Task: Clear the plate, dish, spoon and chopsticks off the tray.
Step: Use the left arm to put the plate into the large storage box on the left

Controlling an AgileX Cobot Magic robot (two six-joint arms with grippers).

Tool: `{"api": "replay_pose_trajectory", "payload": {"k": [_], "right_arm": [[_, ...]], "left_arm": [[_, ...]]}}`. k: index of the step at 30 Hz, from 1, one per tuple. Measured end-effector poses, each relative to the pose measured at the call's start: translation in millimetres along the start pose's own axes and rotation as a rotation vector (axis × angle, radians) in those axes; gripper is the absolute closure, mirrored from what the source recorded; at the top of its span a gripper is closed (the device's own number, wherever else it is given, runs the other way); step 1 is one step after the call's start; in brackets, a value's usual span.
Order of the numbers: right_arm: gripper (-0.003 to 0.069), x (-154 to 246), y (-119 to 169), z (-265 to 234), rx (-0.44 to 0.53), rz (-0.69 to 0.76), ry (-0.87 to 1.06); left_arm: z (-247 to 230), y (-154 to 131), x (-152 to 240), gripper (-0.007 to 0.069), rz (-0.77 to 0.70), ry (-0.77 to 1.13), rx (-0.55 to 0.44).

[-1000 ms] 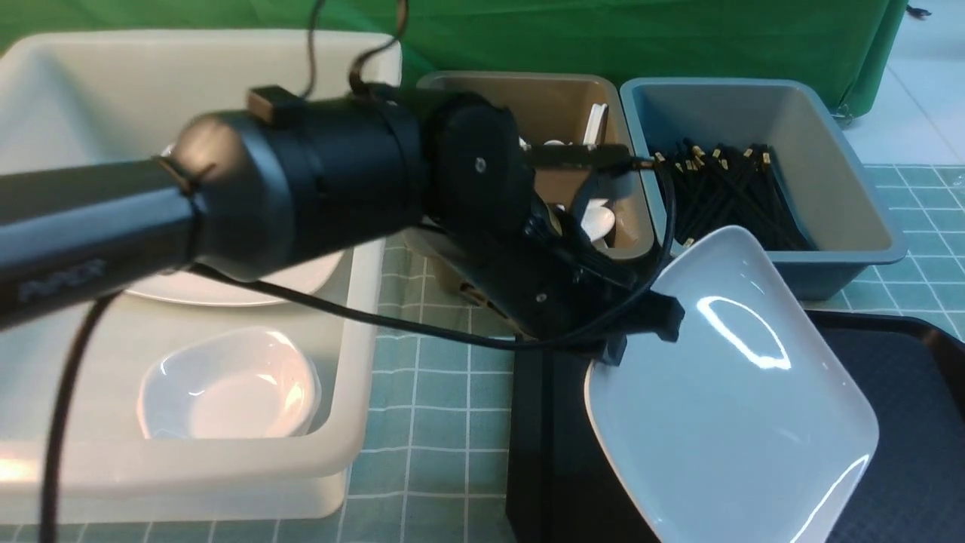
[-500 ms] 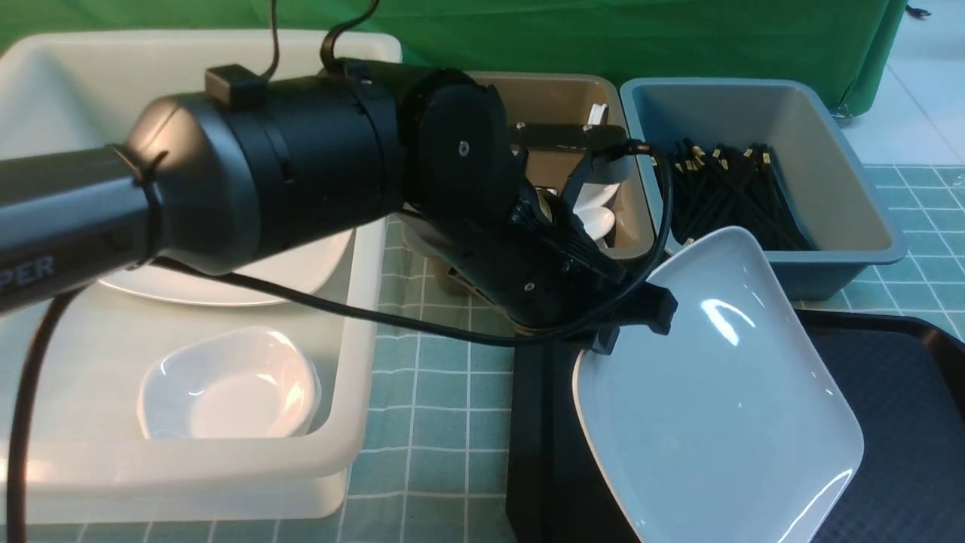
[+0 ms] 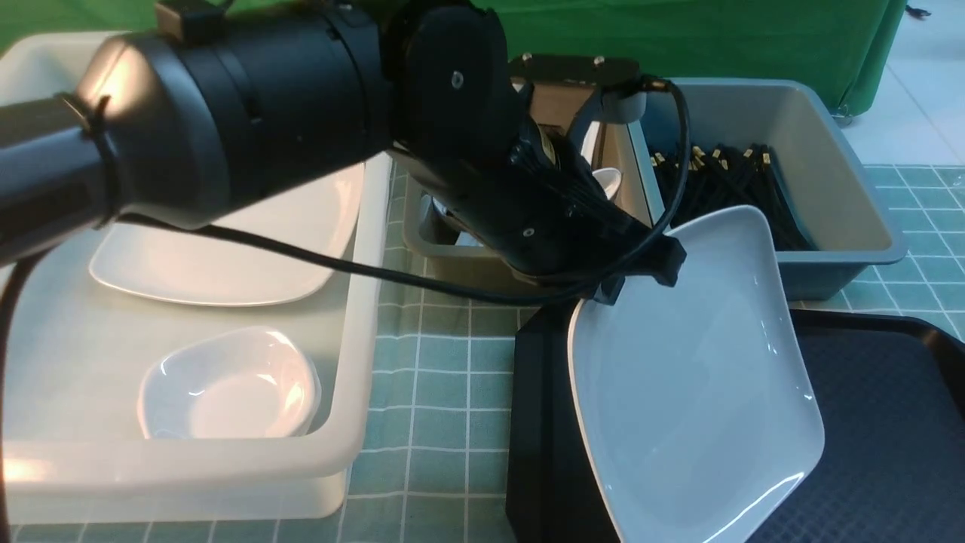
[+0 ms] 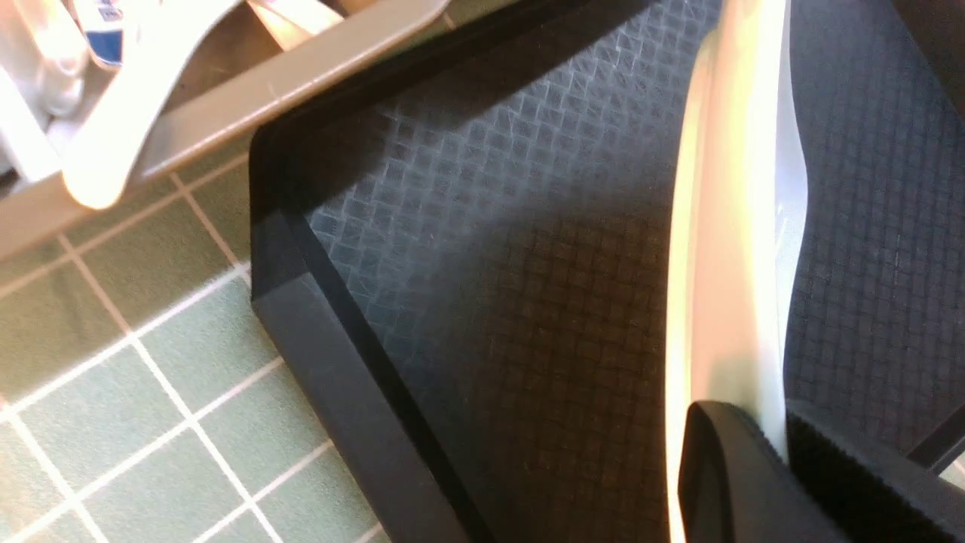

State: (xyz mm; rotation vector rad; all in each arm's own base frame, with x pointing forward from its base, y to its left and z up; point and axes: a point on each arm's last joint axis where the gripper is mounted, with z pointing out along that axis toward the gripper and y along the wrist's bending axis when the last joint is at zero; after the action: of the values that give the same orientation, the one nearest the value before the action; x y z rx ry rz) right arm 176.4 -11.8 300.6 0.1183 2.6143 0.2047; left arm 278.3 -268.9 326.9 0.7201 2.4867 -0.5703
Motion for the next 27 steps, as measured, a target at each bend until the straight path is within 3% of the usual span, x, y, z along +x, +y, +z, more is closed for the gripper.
{"api": "replay_pose_trajectory", "payload": {"k": [20, 25, 27], "right_arm": [[0.0178, -0.7, -0.1, 0.0, 0.001, -0.002, -0.007], [0.0178, -1.0, -0.2, 0.0, 0.002, -0.002, -0.011], [0.0178, -1.2, -0.2, 0.0, 0.002, -0.002, -0.013]], "left_arm": [[-61.4, -2.0, -40.7, 0.0598, 0.059, -0.106, -0.051], [-98.3, 28.6, -57.4, 0.0598, -0.008, -0.180, -0.097], [-125.5, 56.8, -62.6, 0.0598, -0.062, -0.239, -0.142]]}}
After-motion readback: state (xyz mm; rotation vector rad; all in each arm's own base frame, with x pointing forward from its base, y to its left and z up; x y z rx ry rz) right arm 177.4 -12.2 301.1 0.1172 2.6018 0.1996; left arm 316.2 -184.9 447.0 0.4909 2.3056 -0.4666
